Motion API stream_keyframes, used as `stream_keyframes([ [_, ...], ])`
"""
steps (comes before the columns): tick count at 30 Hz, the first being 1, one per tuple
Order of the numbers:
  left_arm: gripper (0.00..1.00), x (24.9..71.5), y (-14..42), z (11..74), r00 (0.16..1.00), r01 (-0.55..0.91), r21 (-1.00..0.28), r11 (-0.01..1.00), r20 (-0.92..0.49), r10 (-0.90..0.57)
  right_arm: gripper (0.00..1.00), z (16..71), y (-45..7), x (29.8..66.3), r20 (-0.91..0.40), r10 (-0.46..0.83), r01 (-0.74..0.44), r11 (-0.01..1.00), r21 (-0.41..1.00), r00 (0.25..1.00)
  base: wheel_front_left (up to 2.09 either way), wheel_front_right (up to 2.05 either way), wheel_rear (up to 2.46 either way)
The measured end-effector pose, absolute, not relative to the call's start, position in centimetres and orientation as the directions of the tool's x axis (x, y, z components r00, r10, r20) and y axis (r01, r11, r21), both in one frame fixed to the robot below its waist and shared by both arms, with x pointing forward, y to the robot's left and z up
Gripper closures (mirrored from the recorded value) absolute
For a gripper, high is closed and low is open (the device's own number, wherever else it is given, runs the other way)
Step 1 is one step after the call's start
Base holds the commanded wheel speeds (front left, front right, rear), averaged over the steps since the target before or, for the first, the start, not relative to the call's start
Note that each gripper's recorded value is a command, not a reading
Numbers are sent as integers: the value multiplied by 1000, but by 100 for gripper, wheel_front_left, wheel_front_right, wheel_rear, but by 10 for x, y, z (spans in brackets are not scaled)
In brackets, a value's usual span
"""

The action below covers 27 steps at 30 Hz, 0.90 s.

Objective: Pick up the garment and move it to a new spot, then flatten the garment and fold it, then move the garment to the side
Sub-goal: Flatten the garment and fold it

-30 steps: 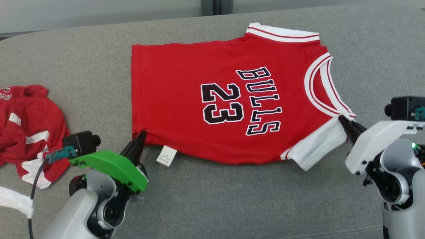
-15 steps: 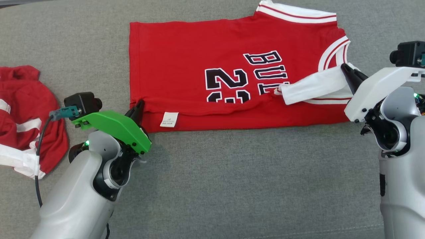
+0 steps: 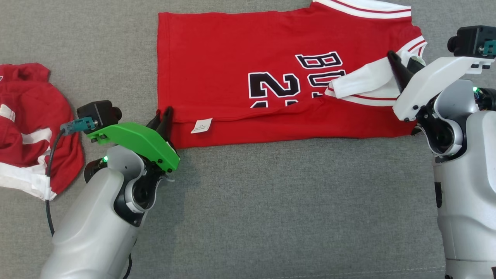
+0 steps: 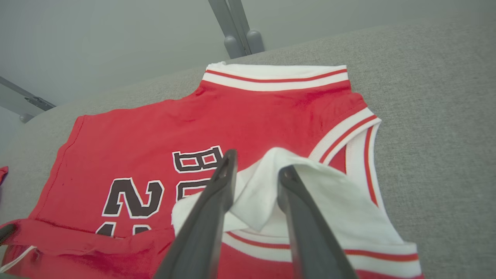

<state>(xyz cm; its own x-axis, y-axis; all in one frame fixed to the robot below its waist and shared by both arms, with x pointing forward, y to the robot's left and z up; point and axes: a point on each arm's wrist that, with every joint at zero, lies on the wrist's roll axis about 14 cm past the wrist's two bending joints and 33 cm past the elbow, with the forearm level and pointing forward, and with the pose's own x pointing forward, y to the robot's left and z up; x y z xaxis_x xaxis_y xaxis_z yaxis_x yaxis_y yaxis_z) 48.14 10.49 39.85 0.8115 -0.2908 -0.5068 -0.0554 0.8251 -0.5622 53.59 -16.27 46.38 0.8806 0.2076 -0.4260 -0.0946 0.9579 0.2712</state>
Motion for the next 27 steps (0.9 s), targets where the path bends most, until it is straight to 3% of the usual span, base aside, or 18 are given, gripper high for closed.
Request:
stream_keyframes([
  [7, 0, 486, 121, 421, 881, -21, -527, 849, -411, -234, 0, 484, -162, 534, -340, 213, -103, 944, 312, 916, 0, 0, 0],
  [16, 0, 448, 132, 417, 887, -37, -499, 866, -415, -202, 0, 493, -192, 498, -328, 151, -52, 956, 290, 933, 0, 0, 0],
  [27, 0, 443, 131, 434, 946, 46, -403, 914, -276, -169, 0, 496, -228, 467, -241, 0, 23, 996, 90, 971, 0, 0, 0],
])
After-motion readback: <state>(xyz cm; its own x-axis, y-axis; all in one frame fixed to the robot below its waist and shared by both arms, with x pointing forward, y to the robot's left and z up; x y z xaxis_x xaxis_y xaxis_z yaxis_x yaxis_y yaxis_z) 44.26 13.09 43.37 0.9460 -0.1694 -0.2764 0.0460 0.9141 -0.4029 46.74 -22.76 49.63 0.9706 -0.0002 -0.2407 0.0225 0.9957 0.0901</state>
